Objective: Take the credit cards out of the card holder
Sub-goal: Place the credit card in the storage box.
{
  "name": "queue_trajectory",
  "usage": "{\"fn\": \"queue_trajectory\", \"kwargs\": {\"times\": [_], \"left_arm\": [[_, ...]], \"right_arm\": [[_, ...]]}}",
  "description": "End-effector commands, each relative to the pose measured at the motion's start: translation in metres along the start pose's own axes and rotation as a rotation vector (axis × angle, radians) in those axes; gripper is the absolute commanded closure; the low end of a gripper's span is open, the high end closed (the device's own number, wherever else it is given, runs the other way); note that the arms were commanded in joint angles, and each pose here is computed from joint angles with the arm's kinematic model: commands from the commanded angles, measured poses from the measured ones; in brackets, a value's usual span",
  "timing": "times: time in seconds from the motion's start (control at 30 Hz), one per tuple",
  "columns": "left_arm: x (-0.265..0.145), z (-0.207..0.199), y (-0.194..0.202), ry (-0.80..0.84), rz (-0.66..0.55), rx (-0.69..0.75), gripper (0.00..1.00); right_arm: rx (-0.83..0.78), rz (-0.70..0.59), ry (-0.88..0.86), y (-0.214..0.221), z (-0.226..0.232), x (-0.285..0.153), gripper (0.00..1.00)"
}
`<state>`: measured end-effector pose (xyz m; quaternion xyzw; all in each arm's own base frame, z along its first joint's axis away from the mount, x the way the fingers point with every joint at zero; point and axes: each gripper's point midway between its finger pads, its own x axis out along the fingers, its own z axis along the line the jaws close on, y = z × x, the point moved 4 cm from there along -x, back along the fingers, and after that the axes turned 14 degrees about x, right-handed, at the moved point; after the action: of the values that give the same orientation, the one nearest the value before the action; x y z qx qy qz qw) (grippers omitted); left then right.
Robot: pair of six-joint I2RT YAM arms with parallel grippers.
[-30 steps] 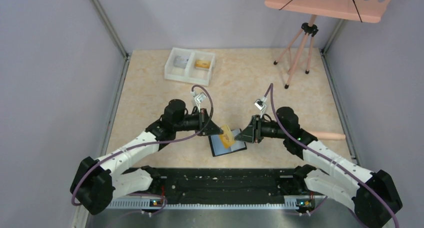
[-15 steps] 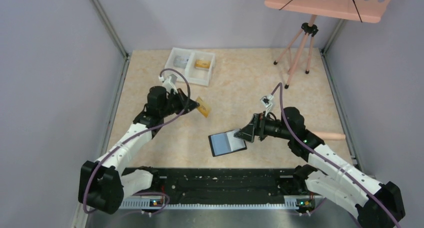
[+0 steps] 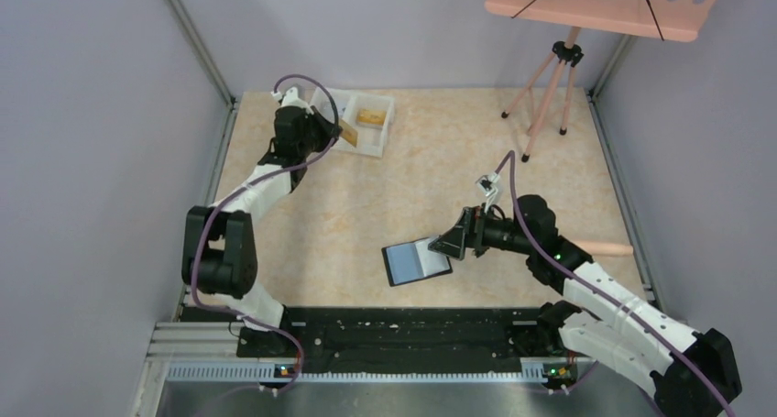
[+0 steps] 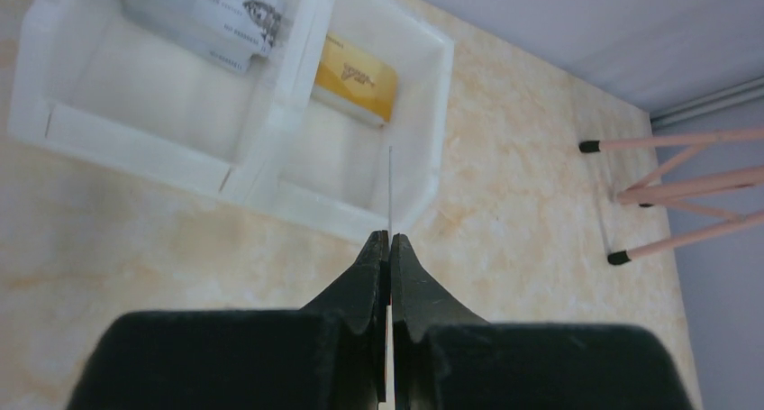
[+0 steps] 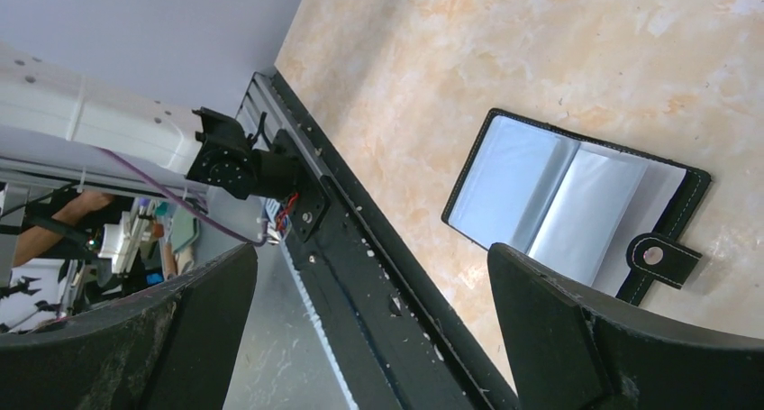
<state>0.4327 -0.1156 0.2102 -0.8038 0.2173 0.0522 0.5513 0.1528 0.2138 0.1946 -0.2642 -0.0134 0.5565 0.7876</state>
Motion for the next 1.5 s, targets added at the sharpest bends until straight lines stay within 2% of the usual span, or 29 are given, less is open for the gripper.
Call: {"fn": "queue_trajectory", "kwargs": {"times": [0.0, 0.27, 0.5, 1.3, 1.47], "left_arm": [[0.037, -0.012, -0.05, 0.081, -0.181, 0.026, 1.0], [0.105, -0.01, -0.039, 0.172, -0.177, -0.038, 1.0], [0.145, -0.006, -0.032, 0.2, -0.162, -0.02, 1.0], [0.188, 0.008, -0.003, 0.191, -0.109, -0.012, 1.0], [0.192, 0.008, 0.001, 0.183, -0.099, 0.0, 0.95]], "right_arm": [[-0.043, -0.026, -0.019, -0.013, 0.009, 0.002, 0.01], [-0.046, 0.003, 0.003, -0.017, 0.004, 0.012, 0.01], [-0.044, 0.014, 0.019, -0.019, 0.001, 0.016, 0.01], [-0.046, 0.031, 0.068, -0.02, -0.011, 0.024, 0.02], [-0.044, 0.03, 0.067, -0.021, -0.01, 0.023, 0.02]]}}
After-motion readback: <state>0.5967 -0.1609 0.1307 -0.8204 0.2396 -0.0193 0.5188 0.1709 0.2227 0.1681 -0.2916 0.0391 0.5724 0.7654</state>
